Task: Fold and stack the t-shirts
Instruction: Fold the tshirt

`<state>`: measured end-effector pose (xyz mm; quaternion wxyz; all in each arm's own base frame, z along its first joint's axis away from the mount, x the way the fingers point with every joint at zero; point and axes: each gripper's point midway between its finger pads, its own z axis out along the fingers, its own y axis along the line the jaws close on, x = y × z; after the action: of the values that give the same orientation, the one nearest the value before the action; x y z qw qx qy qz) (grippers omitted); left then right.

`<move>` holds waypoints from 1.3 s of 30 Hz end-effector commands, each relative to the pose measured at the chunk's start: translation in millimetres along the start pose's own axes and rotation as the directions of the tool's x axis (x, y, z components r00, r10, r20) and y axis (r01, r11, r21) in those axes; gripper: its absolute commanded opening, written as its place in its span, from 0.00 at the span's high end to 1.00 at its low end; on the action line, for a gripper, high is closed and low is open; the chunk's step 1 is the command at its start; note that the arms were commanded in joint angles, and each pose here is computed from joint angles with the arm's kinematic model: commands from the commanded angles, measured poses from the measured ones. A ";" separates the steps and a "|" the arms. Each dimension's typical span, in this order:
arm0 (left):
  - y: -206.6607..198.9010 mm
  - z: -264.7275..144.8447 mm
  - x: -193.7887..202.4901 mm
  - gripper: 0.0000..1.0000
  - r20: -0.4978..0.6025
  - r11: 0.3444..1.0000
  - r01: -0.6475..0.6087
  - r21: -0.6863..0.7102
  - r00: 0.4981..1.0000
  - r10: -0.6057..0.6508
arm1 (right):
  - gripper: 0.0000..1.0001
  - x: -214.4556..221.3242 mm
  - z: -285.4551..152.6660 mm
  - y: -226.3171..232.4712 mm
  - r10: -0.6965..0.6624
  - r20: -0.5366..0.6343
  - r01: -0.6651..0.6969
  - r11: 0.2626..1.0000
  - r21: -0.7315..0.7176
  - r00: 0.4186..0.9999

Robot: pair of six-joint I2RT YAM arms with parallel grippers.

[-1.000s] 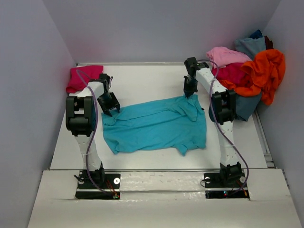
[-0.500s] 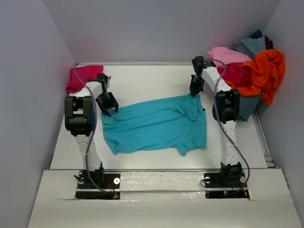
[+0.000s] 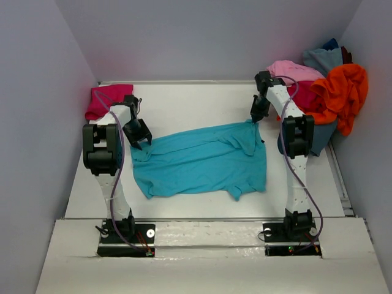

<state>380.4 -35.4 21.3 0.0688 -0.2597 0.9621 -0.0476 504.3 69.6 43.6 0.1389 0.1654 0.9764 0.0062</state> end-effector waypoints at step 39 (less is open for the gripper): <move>23.7 -2.4 -13.3 0.42 0.035 0.998 0.030 -0.062 0.999 -0.027 | 0.93 -33.7 -51.5 -128.0 0.263 0.123 -0.281 0.946 0.163 0.957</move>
<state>381.3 -26.5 21.3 0.0706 -0.2704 0.9592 -0.0436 490.9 13.9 69.4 0.1462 0.2125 0.9661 -0.0074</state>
